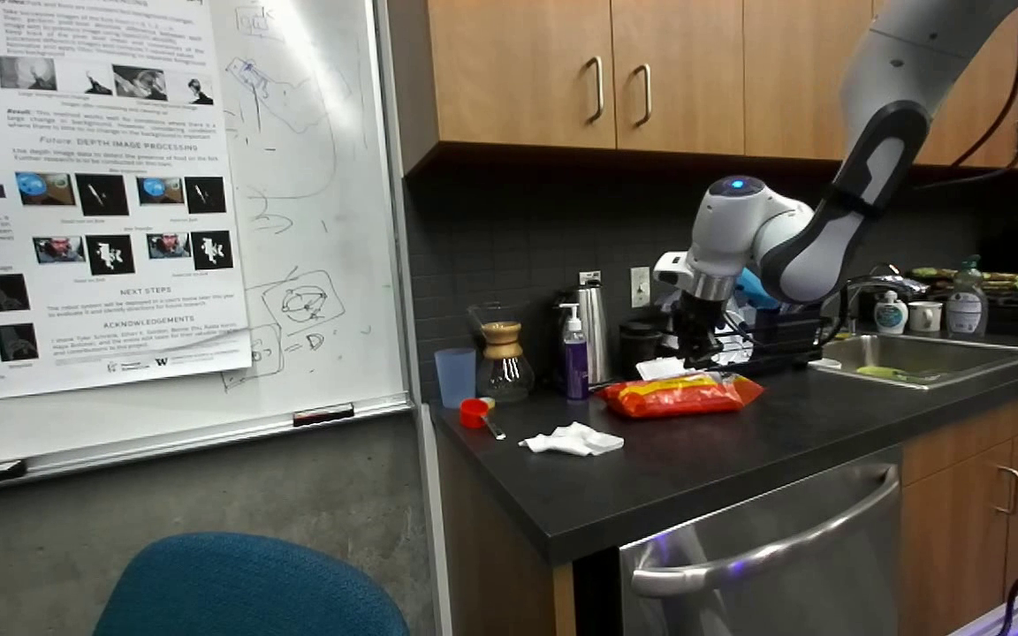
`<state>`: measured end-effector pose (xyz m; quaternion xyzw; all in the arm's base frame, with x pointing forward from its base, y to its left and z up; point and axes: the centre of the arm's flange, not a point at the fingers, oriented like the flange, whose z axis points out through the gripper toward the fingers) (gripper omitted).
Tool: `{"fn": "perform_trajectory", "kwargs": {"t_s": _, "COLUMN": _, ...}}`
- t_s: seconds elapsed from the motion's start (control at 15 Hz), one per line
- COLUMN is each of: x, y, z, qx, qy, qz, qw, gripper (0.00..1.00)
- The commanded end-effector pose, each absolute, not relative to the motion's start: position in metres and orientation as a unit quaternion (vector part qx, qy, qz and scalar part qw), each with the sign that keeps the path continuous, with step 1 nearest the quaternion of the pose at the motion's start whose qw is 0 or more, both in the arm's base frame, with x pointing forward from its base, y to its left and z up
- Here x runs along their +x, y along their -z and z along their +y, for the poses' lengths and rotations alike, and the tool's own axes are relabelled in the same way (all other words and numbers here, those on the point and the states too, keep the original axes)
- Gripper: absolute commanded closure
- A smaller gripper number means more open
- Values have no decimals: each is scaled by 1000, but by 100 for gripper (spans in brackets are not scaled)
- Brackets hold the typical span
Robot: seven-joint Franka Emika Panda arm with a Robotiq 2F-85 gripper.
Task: Open the orange packet.
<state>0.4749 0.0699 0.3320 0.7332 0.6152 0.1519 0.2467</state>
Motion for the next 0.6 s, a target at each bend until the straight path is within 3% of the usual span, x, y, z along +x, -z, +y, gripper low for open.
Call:
{"fn": "perform_trajectory", "kwargs": {"t_s": 0.0, "x": 436, "y": -381, "z": 70, "qx": 747, "qy": -127, "qz": 614, "qw": 223, "gripper": 42}}
{"fn": "perform_trajectory", "kwargs": {"t_s": 0.4, "x": 409, "y": -416, "z": 79, "qx": 797, "qy": -86, "qz": 569, "qw": 186, "gripper": 2}}
{"fn": "perform_trajectory", "kwargs": {"t_s": 0.53, "x": 401, "y": -429, "z": 80, "qx": 813, "qy": -60, "qz": 552, "qw": 176, "gripper": 0}}
